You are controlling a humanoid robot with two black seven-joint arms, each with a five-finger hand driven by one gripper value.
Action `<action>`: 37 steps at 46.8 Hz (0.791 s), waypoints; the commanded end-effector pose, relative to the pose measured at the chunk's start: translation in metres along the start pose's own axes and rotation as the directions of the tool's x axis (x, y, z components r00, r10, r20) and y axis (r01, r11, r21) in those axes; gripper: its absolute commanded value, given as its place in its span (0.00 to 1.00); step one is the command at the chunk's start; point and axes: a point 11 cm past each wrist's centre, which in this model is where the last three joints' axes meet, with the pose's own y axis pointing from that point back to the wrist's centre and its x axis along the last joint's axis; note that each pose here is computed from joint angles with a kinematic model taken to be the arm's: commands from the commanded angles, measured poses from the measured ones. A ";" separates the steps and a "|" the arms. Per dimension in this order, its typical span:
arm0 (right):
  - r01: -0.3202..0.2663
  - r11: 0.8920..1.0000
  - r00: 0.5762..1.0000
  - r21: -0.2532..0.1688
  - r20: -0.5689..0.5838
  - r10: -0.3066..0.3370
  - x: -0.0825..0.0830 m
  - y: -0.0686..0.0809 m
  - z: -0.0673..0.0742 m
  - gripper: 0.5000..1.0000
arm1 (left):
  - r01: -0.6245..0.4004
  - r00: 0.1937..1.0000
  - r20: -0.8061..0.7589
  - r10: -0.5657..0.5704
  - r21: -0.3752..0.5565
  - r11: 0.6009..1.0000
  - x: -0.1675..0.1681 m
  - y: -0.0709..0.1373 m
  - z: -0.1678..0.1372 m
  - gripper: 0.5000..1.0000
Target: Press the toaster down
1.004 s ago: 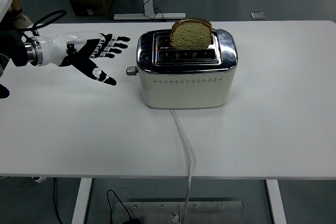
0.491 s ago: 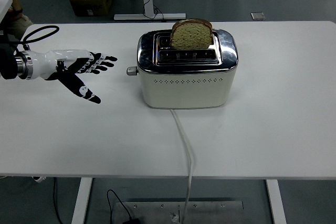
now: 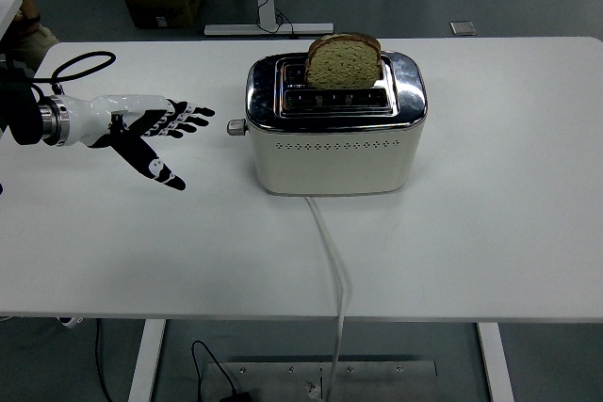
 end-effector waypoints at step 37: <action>-0.003 1.000 1.000 -0.001 -0.001 0.003 0.001 0.000 0.000 1.00 | 0.032 0.999 0.000 -0.032 -0.014 0.999 -0.011 -0.025 0.008 1.00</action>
